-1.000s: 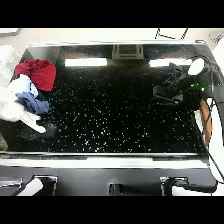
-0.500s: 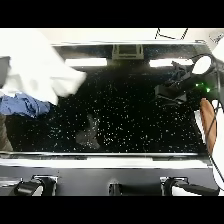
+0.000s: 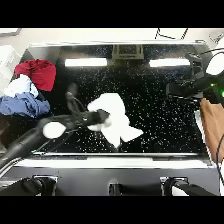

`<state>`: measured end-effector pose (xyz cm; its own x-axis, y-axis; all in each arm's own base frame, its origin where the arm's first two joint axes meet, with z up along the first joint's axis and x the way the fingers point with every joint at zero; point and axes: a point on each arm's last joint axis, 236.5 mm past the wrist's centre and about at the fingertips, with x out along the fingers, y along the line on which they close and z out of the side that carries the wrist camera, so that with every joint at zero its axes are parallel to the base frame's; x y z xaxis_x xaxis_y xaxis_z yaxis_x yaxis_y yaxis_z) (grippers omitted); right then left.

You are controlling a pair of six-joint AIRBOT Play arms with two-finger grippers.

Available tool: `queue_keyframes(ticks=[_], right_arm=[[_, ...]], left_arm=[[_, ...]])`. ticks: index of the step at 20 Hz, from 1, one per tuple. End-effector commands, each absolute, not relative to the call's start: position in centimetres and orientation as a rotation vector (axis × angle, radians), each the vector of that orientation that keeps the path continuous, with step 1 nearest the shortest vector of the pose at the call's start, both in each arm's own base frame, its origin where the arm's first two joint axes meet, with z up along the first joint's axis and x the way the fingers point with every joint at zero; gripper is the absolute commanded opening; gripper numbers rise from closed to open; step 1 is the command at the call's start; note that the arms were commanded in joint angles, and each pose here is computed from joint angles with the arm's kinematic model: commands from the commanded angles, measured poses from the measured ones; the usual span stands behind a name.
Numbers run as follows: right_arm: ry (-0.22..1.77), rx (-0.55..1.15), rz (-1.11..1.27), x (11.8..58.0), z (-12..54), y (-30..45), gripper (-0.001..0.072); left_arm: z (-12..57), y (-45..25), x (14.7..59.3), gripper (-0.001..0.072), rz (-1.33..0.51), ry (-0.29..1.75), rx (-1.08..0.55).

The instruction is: Fold the clothes and pants, and hang the long-sleeved shirts on hangers.

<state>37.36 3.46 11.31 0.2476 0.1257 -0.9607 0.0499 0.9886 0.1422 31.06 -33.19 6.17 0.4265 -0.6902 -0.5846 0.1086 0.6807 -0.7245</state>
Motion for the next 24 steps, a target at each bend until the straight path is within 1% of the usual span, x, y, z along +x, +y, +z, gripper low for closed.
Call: queue_keyframes(ticks=[1, 3, 4, 6, 7, 9, 11, 13, 15, 20, 23, 24], right_arm=[[1.315, 0.143, 0.035, 37.3, 11.5, 3.0, 0.0667], [1.322, 0.134, 0.042, 37.3, 11.0, 3.0, 0.0668], [1.34, 0.121, 0.051, 37.1, 10.2, 3.0, 0.067], [1.408, 0.122, 0.053, 36.2, 7.3, 3.1, 0.0676], [1.456, 0.133, 0.062, 35.3, 5.4, 3.4, 0.0677], [1.552, 0.169, 0.107, 33.2, 1.4, 4.6, 0.0687], [1.62, 0.238, 0.161, 31.1, -1.7, 6.4, 0.0687], [1.649, 0.326, 0.209, 29.7, -3.9, 8.3, 0.0689], [1.656, 0.376, 0.224, 29.0, -5.2, 9.2, 0.0695], [1.662, 0.4, 0.219, 28.7, -6.0, 9.5, 0.0695], [1.677, 0.405, 0.217, 28.6, -6.5, 9.6, 0.0695], [1.685, 0.415, 0.219, 28.6, -6.7, 9.8, 0.0695]], left_arm=[[-2.7, -33.3, 28.6, 0.0703, -0.404, 1.327, -0.681], [-0.8, -30.1, 30.8, 0.0711, -0.471, 1.295, -0.581], [0.6, -28.0, 32.1, 0.071, -0.482, 1.275, -0.559], [3.2, -22.7, 34.4, 0.071, -0.463, 1.247, -0.555], [3.4, -20.3, 34.7, 0.071, -0.442, 1.257, -0.563], [2.2, -16.8, 33.3, 0.071, -0.431, 1.352, -0.555], [-0.2, -15.6, 31.1, 0.0709, -0.42, 1.443, -0.566], [-2.9, -16.4, 29.1, 0.0708, -0.418, 1.494, -0.604], [-5.0, -18.9, 27.7, 0.0708, -0.443, 1.502, -0.669], [-7.5, -24.9, 26.0, 0.0708, -0.518, 1.517, -0.74], [-8.1, -26.9, 25.9, 0.0701, -0.523, 1.507, -0.757], [-8.3, -27.2, 25.9, 0.0618, -0.52, 1.499, -0.749]])
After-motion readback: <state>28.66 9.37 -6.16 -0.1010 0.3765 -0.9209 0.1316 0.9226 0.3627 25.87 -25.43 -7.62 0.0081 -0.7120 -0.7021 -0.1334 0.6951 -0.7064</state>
